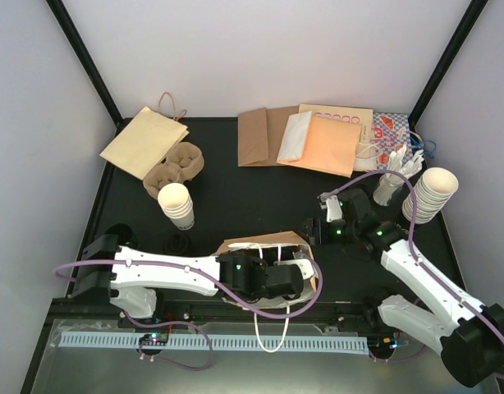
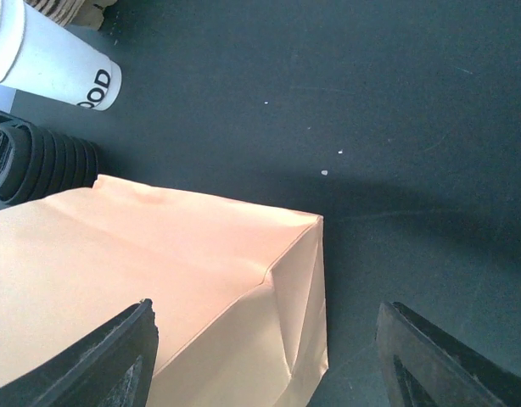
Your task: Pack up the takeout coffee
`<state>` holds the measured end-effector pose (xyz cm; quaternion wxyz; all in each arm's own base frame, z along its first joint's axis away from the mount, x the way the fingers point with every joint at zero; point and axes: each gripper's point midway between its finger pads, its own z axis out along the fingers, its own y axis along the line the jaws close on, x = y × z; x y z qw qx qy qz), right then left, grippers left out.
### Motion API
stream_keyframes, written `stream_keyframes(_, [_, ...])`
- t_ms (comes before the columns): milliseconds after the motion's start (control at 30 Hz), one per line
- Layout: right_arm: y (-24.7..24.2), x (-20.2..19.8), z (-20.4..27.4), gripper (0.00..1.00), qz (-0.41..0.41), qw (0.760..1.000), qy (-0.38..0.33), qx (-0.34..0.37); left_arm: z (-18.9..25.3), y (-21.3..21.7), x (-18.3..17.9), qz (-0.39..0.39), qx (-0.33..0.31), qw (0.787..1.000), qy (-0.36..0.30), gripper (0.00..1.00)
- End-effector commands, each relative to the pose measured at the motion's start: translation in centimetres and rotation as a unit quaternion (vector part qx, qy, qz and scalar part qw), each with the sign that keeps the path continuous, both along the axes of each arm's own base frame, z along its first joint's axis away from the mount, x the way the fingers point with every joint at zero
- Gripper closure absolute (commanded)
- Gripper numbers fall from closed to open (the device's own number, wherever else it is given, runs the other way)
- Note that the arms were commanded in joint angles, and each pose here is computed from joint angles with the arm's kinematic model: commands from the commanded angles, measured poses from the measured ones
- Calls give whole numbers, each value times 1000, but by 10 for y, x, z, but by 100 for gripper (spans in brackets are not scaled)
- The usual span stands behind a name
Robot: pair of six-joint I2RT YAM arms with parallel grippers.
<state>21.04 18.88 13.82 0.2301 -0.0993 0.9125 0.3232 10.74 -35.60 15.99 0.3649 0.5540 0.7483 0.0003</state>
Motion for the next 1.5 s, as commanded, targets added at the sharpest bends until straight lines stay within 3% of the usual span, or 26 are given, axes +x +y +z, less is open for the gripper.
stream_keyframes(0, [-1, -4, 19, 27, 14, 1000, -25, -3, 13, -5, -5, -13, -12, 1000, 18, 59])
stream_keyframes(200, [-9, -9, 51, 27, 23, 998, -56, -14, 11, -3, -5, -6, -22, 999, 23, 59])
stream_keyframes(633, [13, -64, 109, 31, 117, 990, -75, 27, 8, -2, -3, 4, -53, 998, 36, 59])
stream_keyframes(933, [2, -73, 132, 31, 99, 990, -99, 28, 11, 5, -1, 15, -71, 997, 35, 59])
stream_keyframes(1333, [-8, -94, 135, 31, 109, 991, -72, 28, -4, 4, -1, 12, -46, 998, 36, 59])
stream_keyframes(1467, [-18, -73, 87, 31, 39, 999, -22, -30, -6, 2, -2, 9, -45, 998, 36, 60])
